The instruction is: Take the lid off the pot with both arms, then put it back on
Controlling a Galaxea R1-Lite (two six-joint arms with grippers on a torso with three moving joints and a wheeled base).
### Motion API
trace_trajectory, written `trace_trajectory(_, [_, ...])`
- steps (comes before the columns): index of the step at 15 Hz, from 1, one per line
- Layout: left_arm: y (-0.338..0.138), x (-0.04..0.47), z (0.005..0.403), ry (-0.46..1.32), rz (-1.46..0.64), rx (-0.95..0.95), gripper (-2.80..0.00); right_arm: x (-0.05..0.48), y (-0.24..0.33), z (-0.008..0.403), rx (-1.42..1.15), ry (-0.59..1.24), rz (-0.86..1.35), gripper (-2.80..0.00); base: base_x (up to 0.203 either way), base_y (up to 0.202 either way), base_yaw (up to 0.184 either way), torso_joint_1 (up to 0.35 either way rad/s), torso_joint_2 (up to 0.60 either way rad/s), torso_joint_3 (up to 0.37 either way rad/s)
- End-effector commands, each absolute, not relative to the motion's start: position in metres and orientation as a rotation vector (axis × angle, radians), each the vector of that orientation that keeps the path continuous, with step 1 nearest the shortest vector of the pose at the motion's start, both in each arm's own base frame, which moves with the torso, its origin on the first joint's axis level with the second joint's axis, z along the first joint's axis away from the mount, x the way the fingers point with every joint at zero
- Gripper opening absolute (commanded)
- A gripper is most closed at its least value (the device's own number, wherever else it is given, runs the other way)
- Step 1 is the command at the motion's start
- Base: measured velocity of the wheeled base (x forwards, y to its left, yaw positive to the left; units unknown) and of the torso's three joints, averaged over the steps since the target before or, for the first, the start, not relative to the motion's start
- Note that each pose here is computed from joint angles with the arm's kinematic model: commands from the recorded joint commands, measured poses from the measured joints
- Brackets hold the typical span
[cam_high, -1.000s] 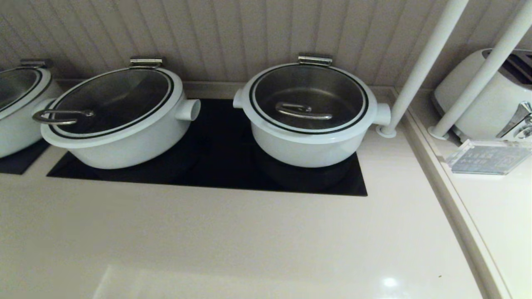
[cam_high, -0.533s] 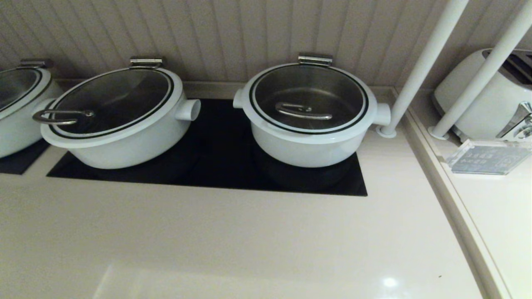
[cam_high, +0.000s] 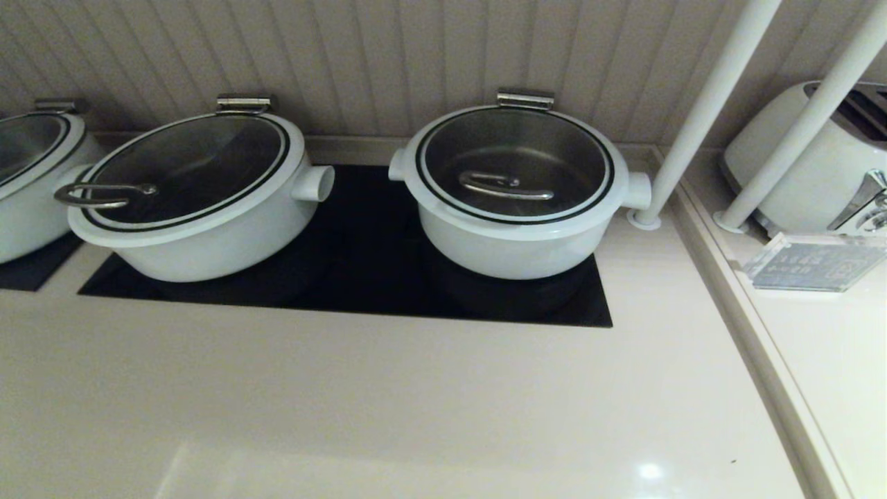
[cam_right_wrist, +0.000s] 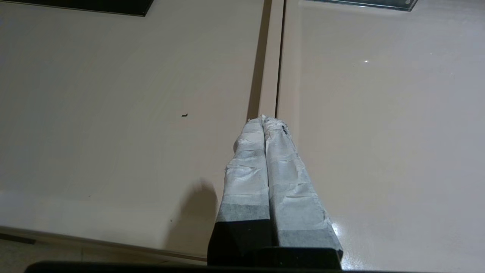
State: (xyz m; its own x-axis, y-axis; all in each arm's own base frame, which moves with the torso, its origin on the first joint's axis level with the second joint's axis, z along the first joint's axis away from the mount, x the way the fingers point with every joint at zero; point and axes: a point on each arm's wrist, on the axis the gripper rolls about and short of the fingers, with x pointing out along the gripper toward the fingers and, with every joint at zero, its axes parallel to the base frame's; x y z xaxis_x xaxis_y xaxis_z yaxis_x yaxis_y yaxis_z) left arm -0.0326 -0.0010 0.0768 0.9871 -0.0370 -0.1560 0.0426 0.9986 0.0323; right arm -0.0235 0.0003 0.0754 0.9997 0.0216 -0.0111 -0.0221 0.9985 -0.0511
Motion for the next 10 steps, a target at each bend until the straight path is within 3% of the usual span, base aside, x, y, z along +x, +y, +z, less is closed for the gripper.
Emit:
trace_trajectory(1, [-0.0010, -0.0327, 0.0770, 0.156, -0.040, 0.035, -2.80, -0.0232, 0.0003, 0.0749, -0.052, 0.013, 0.022, -2.80, 0.000, 0.000, 0.000, 0.000, 0.00, 0.000])
trace_trajectory(10, [-0.0010, -0.0327, 0.0769, 0.156, -0.041, 0.036, -2.80, -0.0229, 0.0003, 0.0756, -0.043, 0.001, 0.022, -2.80, 0.000, 0.000, 0.000, 0.000, 0.00, 0.000])
